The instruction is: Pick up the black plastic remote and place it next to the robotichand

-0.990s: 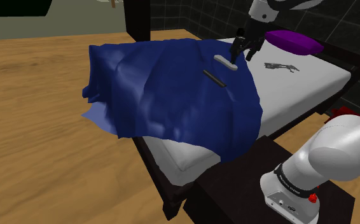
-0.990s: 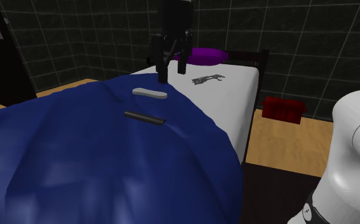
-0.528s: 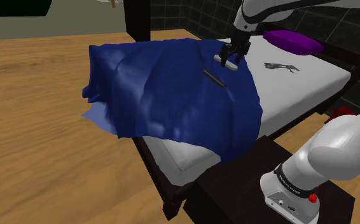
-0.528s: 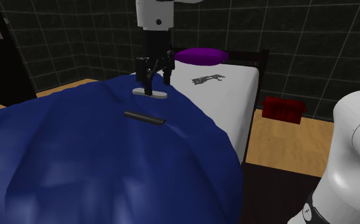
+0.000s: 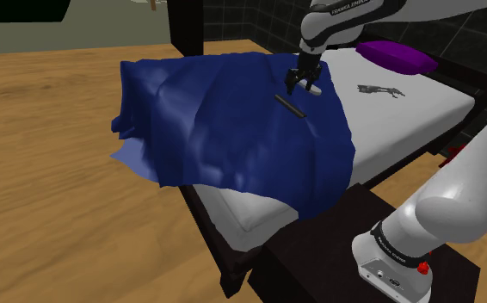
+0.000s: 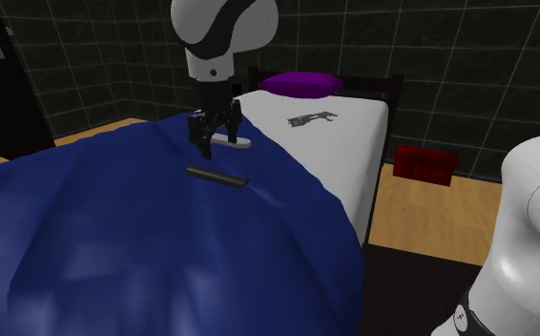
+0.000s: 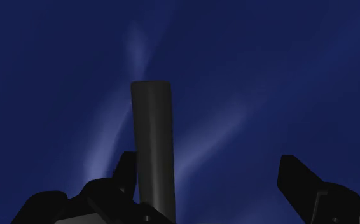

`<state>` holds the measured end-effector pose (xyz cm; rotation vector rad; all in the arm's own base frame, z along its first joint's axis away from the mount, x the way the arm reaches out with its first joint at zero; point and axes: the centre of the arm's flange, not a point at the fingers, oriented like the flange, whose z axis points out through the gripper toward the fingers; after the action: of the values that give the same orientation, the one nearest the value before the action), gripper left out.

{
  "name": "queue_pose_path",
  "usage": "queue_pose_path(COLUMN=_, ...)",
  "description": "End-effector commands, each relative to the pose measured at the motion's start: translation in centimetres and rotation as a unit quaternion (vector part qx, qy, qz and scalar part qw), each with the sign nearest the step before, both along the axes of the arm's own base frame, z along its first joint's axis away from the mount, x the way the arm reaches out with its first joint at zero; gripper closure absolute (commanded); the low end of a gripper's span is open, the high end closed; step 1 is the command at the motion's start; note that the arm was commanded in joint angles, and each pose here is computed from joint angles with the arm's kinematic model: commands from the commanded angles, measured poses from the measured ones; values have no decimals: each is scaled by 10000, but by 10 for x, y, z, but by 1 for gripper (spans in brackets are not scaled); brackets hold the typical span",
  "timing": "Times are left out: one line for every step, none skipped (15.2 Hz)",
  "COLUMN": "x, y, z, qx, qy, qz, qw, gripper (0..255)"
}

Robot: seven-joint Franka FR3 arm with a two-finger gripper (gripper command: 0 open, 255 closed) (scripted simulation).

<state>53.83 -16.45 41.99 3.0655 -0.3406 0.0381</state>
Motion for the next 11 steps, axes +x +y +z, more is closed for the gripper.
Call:
queue_pose_path(x=19, y=-13, z=-15, qx=-29, qy=31, qz=-14, qw=10000, gripper=0)
queue_pose_path(x=28, y=-19, z=-23, qx=-42, qy=46, qz=-21, qw=10000, gripper=0)
queue_pose_path(x=37, y=-26, z=-31, qx=-54, qy=61, qz=-29, qw=10000, gripper=0)
queue_pose_path(x=46, y=-32, z=-38, qx=-67, qy=77, qz=-37, qw=9999, gripper=0)
queue_pose_path(x=54, y=-38, z=-46, qx=-80, qy=92, qz=-45, qw=9999, gripper=0)
queue_pose_path(x=63, y=-44, z=-54, qx=-92, qy=107, qz=-53, qw=9999, gripper=0)
queue_pose_path(x=72, y=-51, z=-62, qx=-105, qy=122, qz=-61, qw=9999, gripper=0)
queue_pose_path(x=75, y=-53, z=-65, qx=-110, qy=129, qz=-64, qw=9998, gripper=0)
queue_pose_path(x=75, y=-54, z=-71, qx=-110, qy=129, qz=-64, qw=9998, gripper=0)
queue_pose_path(x=75, y=-54, z=-76, qx=-110, qy=129, qz=-64, qw=9998, gripper=0)
queue_pose_path(x=75, y=-55, z=-81, qx=-110, qy=129, qz=-64, qw=9998, gripper=0)
